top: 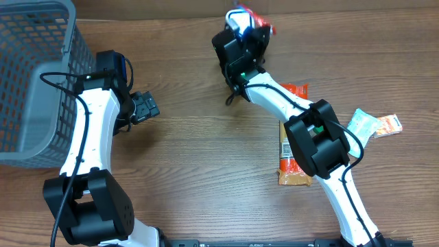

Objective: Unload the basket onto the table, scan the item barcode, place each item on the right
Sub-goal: 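Hold the red packet in front of the scanner window, then carry the red packet right and lower it beside the spaghetti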

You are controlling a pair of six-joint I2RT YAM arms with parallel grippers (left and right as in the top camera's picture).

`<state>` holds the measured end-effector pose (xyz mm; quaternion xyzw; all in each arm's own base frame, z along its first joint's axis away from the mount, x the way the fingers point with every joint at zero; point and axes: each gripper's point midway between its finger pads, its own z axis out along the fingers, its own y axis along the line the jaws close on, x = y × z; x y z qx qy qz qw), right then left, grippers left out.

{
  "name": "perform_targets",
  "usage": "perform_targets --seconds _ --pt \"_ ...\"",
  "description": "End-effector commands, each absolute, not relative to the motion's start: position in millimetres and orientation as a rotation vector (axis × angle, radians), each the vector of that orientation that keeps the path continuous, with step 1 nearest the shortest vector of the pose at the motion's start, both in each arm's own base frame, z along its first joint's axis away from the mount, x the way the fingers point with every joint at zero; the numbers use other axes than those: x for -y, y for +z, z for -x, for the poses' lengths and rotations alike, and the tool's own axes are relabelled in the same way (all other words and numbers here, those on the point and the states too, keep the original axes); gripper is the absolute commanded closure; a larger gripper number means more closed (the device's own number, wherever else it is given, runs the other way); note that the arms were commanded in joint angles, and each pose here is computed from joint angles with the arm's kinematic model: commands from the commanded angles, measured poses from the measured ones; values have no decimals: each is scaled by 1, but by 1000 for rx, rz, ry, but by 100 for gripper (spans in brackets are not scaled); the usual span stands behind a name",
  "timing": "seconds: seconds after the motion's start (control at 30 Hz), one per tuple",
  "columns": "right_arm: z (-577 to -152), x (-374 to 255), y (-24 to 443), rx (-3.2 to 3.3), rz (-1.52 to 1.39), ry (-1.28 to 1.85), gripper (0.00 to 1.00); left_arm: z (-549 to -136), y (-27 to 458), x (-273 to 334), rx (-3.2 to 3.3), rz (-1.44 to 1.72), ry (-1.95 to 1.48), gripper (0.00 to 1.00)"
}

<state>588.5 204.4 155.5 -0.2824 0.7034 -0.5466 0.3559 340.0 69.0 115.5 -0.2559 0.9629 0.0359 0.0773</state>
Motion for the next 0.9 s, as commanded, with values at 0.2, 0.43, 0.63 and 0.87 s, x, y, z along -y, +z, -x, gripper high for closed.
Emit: perform_targets --seconds 0.2,0.43,0.63,0.87 --pt "-535 -226 285 -1772 567 -1242 97 -343 122 -68 -2869 741 112 0" --pt "-469 -236 289 -1960 559 -898 97 -343 122 -68 -2868 741 112 0" --pt "-396 -221 206 -2543 425 -412 96 -343 122 -68 -2868 741 112 0" --pt "-340 -174 142 -3001 84 -311 96 -343 122 -68 -2868 741 112 0"
